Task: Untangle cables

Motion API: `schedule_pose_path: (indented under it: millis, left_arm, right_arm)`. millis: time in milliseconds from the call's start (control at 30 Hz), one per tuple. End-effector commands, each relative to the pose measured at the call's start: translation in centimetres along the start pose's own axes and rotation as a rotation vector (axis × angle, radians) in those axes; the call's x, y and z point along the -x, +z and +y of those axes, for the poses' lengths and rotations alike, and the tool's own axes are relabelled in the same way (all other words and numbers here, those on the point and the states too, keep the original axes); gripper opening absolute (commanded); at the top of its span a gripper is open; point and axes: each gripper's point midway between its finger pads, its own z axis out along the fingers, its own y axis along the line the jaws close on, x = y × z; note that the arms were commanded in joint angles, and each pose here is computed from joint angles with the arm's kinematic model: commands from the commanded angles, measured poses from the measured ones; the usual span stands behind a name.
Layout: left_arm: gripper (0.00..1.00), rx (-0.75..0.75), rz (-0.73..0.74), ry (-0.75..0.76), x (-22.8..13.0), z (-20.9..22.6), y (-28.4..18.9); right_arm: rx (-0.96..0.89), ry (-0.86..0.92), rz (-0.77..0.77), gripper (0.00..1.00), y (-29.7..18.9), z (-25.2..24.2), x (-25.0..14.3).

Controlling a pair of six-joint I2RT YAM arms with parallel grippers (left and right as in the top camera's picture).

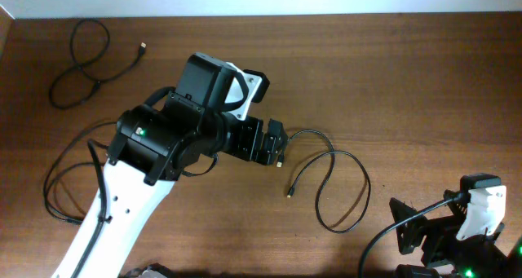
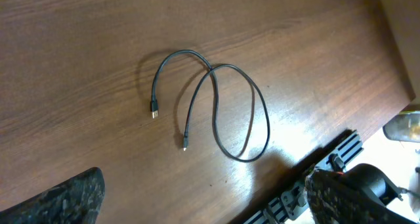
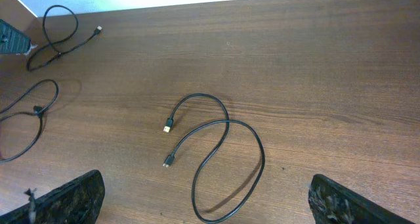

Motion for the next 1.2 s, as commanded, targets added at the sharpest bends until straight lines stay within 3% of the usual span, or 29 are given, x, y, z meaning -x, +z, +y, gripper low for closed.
schedule_pose_path:
  millis: [0,267,600,900,1033,1167]
  left_arm:
    - [0.99,0.0,-0.01,0.03,-0.1,-0.3,-0.5]
    - [0.99,0.014,0.057,0.008,-1.9,0.8,1.7]
    - [0.99,0.006,0.029,0.017,-0.7,0.8,2.5]
    - [0.99,0.149,0.35,-0.511,-3.9,4.3,14.5]
    - [0.99,0.133,0.382,-0.478,-4.9,1.6,18.3]
    - [0.99,0.184,0.315,-0.312,-5.3,-1.3,22.1]
  right_arm:
    - [-0.016,0.002,-0.007,0.98,-0.1,-0.2,0.1]
    - [-0.016,0.002,-0.007,0.98,-0.1,-0.2,0.1]
    - [-0.015,0.002,-0.007,0.99,-0.1,-0.2,0.1]
    - [-0.015,0.002,-0.007,0.98,-0.1,-0.2,0.1]
    - [-0.016,0.002,-0.006,0.99,-0.1,-0.2,0.1]
    - [-0.015,0.002,-0.007,0.98,-0.1,-0.2,0.1]
